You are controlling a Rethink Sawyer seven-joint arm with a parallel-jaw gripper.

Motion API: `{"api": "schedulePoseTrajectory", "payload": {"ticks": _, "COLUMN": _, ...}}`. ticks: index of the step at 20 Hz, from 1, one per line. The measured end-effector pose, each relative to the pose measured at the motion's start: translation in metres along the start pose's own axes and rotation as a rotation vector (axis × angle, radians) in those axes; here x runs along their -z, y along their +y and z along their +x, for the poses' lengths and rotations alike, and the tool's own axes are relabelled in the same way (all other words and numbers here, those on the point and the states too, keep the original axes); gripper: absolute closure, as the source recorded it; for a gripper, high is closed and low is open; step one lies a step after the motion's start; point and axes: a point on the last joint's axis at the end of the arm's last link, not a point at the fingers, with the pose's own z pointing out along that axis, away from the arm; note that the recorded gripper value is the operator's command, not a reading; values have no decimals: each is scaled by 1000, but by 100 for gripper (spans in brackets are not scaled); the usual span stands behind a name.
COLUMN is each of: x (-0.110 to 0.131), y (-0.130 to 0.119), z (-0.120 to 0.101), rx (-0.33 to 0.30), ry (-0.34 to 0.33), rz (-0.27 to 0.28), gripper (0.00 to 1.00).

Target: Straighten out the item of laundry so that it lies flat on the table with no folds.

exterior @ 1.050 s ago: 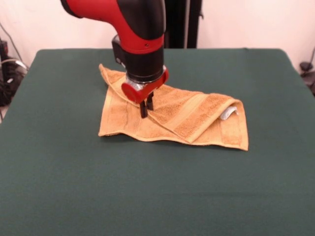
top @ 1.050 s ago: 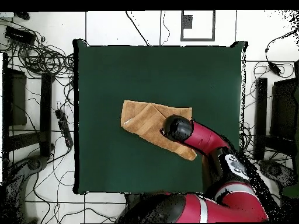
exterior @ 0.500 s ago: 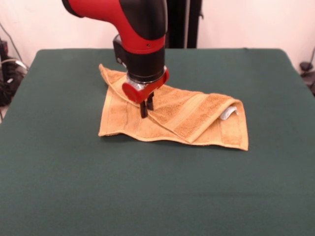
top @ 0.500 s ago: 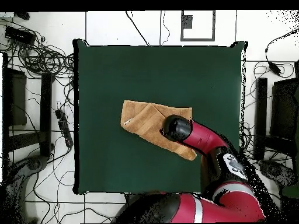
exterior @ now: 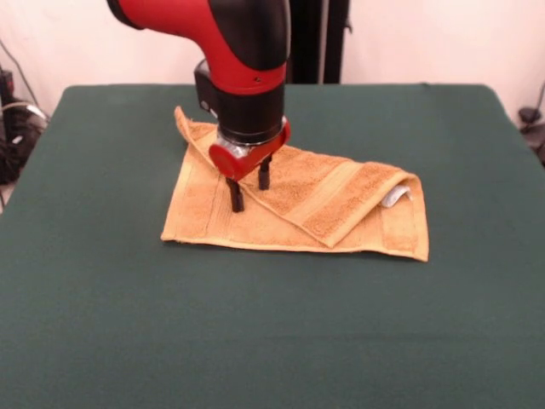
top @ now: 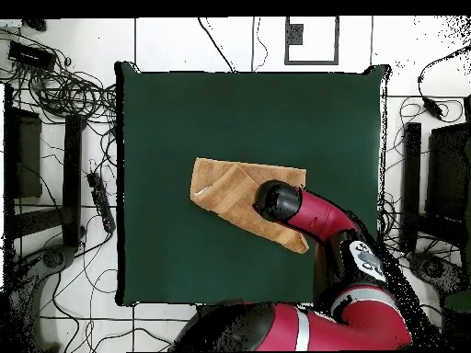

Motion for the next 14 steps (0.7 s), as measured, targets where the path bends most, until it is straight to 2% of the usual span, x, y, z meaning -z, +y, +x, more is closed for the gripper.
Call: {"api": "schedulePoseTrajectory", "payload": {"ticks": 14, "x": 0, "y": -1, "z": 1, "rx": -9, "ry": -10, "rz": -7, "gripper": 0}}
